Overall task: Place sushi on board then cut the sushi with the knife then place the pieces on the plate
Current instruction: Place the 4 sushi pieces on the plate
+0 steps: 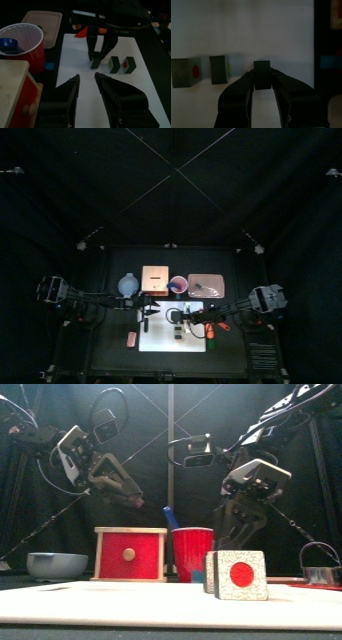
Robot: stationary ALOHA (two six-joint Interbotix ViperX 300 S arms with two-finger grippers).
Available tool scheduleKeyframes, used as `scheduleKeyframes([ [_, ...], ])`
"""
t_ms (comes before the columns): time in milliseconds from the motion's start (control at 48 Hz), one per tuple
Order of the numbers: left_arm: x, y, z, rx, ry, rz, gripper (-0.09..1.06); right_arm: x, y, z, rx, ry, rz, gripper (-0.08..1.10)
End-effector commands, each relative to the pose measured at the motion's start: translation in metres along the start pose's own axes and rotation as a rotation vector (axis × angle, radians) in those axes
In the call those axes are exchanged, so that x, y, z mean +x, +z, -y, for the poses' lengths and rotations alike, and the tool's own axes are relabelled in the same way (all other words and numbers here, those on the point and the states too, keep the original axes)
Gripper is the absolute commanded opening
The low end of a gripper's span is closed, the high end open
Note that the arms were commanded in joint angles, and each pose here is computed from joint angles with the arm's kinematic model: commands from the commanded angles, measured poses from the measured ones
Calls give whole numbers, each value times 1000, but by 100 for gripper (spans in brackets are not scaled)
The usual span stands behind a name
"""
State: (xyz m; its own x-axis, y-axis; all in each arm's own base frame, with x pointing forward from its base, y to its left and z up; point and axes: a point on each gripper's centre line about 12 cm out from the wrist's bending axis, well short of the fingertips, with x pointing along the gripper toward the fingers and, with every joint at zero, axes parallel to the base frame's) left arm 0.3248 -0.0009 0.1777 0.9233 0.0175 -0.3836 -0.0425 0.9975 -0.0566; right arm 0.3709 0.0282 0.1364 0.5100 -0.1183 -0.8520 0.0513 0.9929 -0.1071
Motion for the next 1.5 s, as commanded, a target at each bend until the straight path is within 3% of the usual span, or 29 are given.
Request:
scheduleKeyframes([
  [21,0,5,-1,-2,2,15,73,-33,6,19,57,-29,44,60],
  [354,0,4,-1,-2,3,14,73,-75,-35,97,290,-172,6,60],
  [708,0,5,-2,-3,6,16,73,-74,-90,155,532,-314,-56,60],
  [875,1,4,-3,-5,8,14,73,-60,-104,161,604,-293,-26,61],
  [1229,0,4,-3,-4,8,14,73,-56,-114,163,641,-276,0,80],
  [1375,0,4,-3,-5,8,13,73,-68,-103,162,632,-272,48,81],
  [1500,0,4,-3,-5,8,13,73,-79,-77,140,557,-211,127,81],
])
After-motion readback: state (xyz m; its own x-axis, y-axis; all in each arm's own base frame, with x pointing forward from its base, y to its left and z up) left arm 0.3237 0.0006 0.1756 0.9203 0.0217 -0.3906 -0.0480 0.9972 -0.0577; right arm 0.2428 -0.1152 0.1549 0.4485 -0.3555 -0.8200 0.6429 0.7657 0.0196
